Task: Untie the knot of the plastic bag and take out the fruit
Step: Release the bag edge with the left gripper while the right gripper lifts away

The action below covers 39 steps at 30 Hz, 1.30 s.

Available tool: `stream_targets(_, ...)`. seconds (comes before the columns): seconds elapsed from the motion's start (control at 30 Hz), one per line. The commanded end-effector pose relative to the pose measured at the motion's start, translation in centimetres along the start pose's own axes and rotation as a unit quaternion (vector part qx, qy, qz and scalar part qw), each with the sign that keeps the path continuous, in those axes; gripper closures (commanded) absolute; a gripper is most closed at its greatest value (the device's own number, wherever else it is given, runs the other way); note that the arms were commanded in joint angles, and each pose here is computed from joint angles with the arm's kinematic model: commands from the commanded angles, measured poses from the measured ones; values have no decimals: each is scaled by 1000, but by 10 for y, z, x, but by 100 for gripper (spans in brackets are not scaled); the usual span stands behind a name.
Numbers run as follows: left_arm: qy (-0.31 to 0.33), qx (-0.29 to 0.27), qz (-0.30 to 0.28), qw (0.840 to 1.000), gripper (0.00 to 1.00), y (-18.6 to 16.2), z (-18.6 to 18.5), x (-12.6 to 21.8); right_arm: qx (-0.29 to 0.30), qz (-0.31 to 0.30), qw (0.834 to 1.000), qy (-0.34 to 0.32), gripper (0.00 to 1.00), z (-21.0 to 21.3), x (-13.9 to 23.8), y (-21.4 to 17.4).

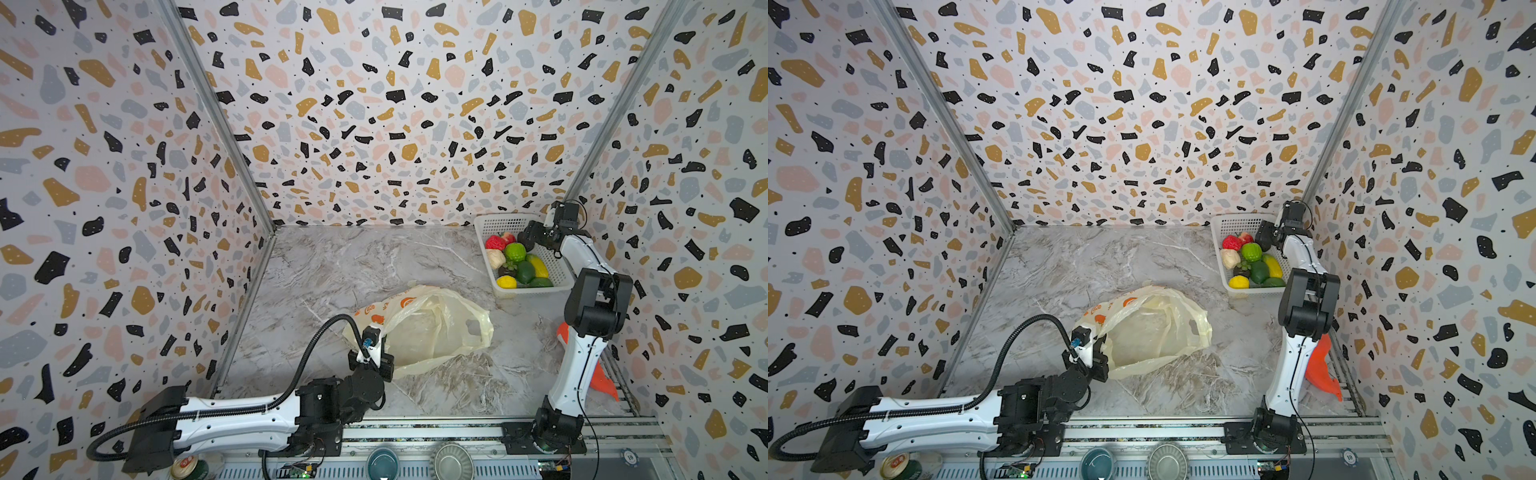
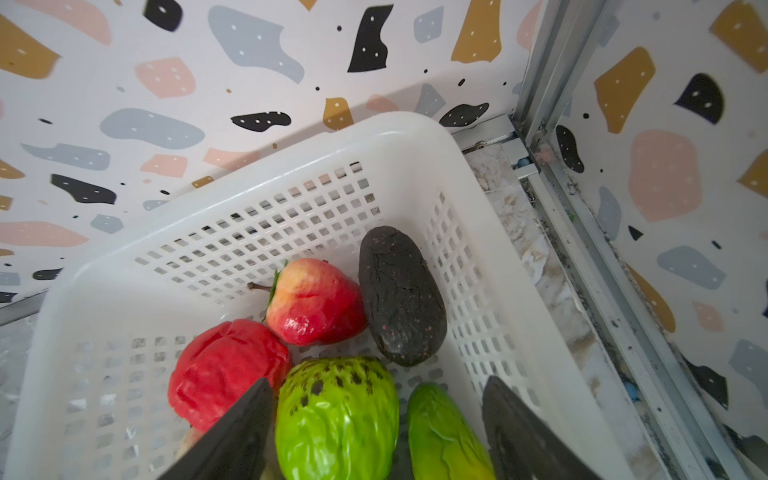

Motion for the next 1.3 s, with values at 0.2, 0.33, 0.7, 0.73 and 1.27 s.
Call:
stream_targets(0.2,21,23,-35,999,100,11,8,-13,-5,-74,995,68,19,54,105,5)
stream_targets(0.33,32,18,-46,998,100,18,18,-30,-1,-72,993,95,17,77,136,-24)
stream_targets(0.7,66,15,-64,996,100,29,36,-105,27,-55,986,154,16,119,196,-80)
stream_targets(0.73,68,14,-64,995,100,29,37,-113,30,-53,986,155,15,121,198,-84)
stream_targets(1.27,1,-32,-50,998,0,63,13,-116,50,-46,986,152,5,116,207,-122)
Point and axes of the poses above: each gripper's point midway between its finger pads, its own x axis back along the fingers, its own z axis along the line the jaws close on, y = z × x, the point moved 2 cm from there along x, back along the fingers, and after that the axes turned 7 degrees about x, right-handed, at the moved point
